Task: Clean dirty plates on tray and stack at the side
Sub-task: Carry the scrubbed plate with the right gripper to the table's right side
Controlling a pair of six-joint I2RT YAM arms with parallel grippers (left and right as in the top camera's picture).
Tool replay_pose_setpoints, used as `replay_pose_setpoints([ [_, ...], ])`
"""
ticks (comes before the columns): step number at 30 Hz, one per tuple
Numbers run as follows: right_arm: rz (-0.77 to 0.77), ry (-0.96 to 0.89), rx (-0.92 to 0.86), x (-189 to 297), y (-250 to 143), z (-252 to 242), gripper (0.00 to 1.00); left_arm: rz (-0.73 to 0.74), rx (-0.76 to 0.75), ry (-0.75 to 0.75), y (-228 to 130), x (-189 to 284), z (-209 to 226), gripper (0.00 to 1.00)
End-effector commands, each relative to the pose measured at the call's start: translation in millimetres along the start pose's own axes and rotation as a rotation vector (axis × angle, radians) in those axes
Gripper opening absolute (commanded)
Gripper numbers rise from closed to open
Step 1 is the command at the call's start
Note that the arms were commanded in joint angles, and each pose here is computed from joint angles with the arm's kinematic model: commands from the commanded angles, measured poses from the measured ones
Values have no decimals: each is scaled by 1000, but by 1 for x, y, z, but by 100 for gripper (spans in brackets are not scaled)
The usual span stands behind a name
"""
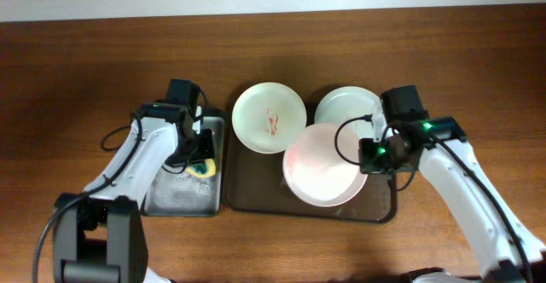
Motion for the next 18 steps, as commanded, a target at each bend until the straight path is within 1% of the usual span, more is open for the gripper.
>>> replay_pose_setpoints([
  [1, -161, -155, 7, 26, 10, -14, 4, 31, -81, 12, 1, -15, 6, 0],
  [3, -198, -181, 6, 32, 13, -16, 4, 42, -113, 12, 2, -20, 6, 1],
  [5, -214, -214, 11, 34, 15, -17, 4, 63, -135, 12, 0, -24, 7, 6],
  [7, -236, -261, 41, 35, 14, -13, 4, 88, -183, 9, -3, -28, 6, 6],
  [8, -256, -295, 66, 36, 14, -8, 4, 99, -196, 8, -4, -29, 4, 9],
  [9, -289, -348, 88, 37, 12, -2, 4, 99, -198, 9, -4, -30, 3, 33],
  [10, -321, -391, 108, 39, 11, 4, 4, 99, -196, 9, -4, -30, 3, 62],
  [12, -381, -445, 167, 42, 8, 17, 4, 99, -196, 9, -4, -30, 3, 88],
  [13, -414, -466, 197, 43, 7, 24, 4, 94, -196, 13, -4, -30, 4, 96],
  [14, -453, -492, 234, 45, 5, 33, 4, 83, -197, 24, -1, -30, 5, 99],
  [18, -620, -586, 343, 57, -3, 62, 4, -9, -199, 29, 15, -30, 4, 100],
])
Point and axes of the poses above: each gripper's point midway between its finger pads, its own x axis back along the fingers, its own z axis along the line the jaws close on, y = z × x, the point moved 7 cm from there along x, back along the fingers, and after that the axes turned 10 degrees about -x, right-handed, at the moved point
